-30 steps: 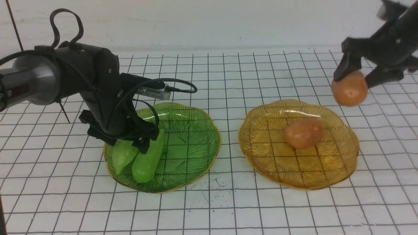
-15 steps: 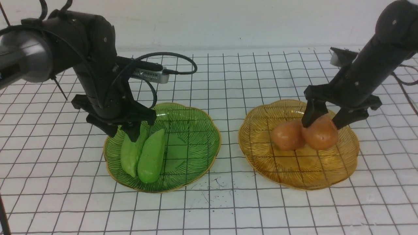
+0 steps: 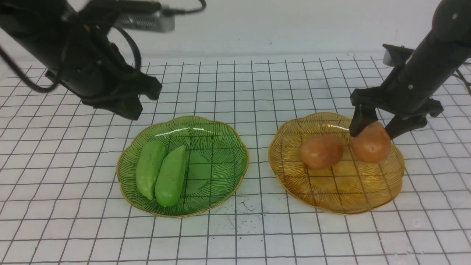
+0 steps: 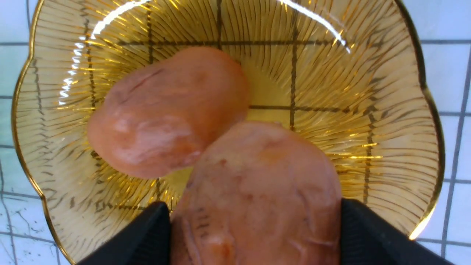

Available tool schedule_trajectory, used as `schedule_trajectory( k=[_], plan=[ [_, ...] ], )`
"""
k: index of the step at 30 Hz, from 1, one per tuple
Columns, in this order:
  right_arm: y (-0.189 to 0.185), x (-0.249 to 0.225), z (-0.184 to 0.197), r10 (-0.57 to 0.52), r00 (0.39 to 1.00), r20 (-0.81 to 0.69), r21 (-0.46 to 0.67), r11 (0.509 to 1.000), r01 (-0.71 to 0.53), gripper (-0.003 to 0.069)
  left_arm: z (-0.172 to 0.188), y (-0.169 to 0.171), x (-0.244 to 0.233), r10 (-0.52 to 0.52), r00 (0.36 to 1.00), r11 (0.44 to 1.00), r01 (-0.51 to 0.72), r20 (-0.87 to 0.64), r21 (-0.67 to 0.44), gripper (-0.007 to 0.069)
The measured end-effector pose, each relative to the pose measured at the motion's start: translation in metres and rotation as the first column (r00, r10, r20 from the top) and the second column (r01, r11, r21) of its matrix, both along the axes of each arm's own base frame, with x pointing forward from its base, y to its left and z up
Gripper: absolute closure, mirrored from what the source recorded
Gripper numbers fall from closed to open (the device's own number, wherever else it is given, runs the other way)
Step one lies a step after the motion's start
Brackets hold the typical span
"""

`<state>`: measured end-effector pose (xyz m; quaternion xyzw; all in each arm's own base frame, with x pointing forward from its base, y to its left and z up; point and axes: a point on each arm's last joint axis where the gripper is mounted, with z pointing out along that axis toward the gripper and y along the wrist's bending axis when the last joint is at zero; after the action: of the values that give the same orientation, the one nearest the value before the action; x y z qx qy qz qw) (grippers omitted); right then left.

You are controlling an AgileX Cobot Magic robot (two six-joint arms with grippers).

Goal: Put different types of vegetables on the plate.
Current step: 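Put the potato onto the plate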

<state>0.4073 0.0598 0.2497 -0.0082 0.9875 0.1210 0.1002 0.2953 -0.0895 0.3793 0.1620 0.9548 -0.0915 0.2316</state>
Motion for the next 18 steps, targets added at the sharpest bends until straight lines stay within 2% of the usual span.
schedule_trajectory(
  k=[5, 10, 16, 18],
  plan=[
    [0.0, 0.0, 0.0, -0.013, 1.0, -0.003, -0.002, 1.0, 0.013, 0.0101, 0.035, 0.002, -0.037, -0.067, 0.994, 0.995, 0.074, 0.088, -0.071, 0.0633],
    [-0.001, 0.0, 0.0, -0.026, 1.0, -0.005, -0.006, 1.0, 0.026, 0.0048, 0.06, 0.011, -0.073, -0.078, 0.981, 0.992, 0.094, 0.178, -0.087, 0.0633],
    [-0.003, -0.003, 0.007, -0.034, 0.999, 0.013, -0.027, 0.999, 0.035, 0.0041, 0.063, 0.025, -0.118, -0.071, 0.97, 0.993, 0.09, 0.232, -0.072, 0.0633],
    [-0.004, -0.01, 0.027, -0.034, 0.997, 0.063, -0.02, 0.999, 0.035, 0.0048, 0.06, 0.03, -0.133, -0.068, 0.968, 0.995, 0.083, 0.244, -0.054, 0.0633]
  ],
)
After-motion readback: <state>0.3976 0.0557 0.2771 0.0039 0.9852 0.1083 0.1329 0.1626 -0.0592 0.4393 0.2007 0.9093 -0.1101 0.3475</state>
